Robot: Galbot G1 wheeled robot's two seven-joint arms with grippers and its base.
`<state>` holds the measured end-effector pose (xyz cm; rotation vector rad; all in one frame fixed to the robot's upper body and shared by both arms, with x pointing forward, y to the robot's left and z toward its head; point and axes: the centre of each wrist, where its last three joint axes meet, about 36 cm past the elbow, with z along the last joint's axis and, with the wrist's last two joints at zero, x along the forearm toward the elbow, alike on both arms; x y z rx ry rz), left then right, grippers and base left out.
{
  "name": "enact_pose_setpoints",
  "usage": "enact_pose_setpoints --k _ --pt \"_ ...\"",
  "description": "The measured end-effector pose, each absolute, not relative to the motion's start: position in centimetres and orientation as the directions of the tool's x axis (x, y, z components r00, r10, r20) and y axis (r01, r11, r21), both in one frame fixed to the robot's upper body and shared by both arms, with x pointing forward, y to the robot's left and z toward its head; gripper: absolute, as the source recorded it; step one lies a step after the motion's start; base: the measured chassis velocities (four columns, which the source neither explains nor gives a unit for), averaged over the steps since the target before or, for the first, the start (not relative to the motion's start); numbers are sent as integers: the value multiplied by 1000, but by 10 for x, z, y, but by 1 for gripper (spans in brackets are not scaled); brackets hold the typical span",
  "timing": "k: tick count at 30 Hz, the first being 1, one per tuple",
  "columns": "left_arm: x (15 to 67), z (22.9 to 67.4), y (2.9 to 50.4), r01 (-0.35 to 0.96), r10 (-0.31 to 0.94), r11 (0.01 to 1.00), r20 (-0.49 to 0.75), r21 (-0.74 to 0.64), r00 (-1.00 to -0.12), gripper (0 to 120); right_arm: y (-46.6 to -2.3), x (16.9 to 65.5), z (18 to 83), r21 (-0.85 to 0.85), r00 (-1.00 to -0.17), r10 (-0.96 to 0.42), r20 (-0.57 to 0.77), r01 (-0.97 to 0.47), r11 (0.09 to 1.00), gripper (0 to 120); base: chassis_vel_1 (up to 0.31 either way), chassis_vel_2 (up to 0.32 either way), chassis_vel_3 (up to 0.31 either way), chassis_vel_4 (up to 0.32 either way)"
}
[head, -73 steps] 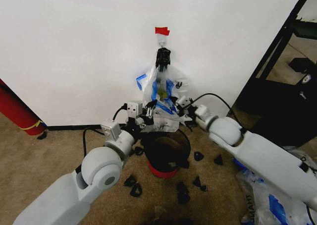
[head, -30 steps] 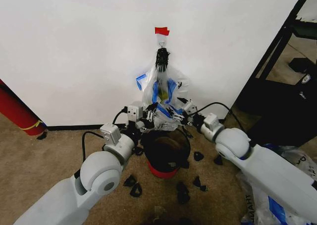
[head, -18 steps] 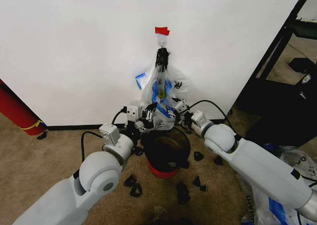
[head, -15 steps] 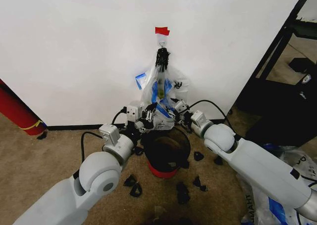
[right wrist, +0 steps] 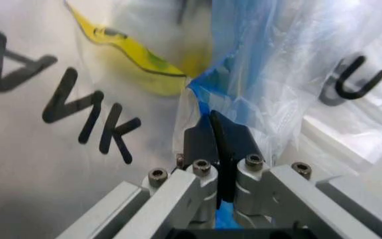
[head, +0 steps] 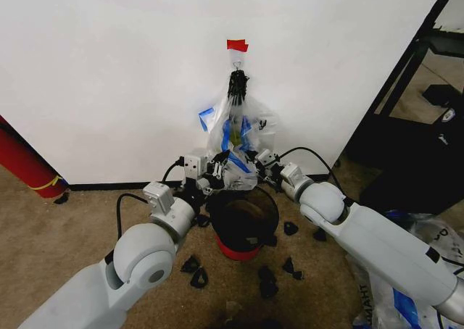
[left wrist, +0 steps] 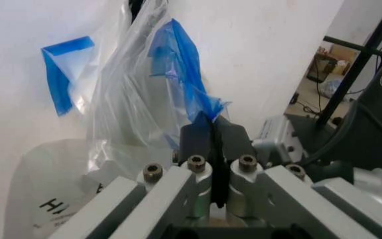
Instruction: Pick up the garbage bag from the wall and place it over the trash bin.
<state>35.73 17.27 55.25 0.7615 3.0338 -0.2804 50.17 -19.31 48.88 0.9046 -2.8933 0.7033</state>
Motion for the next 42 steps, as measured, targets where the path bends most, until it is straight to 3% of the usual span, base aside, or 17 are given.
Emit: enact_pose_setpoints --k 5,9,18,27,42 --pt "357 552 175 461 460 871 -47 -172 -887 0 -201 490 499 -295 -837 -538 106 -543 786 0 0 0 0 0" --pt "355 552 182 447 445 877 -54 -175 -894 0 -218 463 508 -97 -838 -546 0 -543 834 0 0 0 0 0" --pt "324 551 188 434 433 878 -50 -202 -900 0 -240 409 488 149 -836 -530 -141 -547 824 0 0 0 0 0" --pt "291 541 188 430 438 876 -12 -219 -899 0 -273 347 476 176 -853 -483 -199 -516 839 0 0 0 0 0" --pt "265 540 187 433 441 877 -9 -209 -897 0 -279 283 482 195 -854 -464 -234 -509 839 0 0 0 0 0"
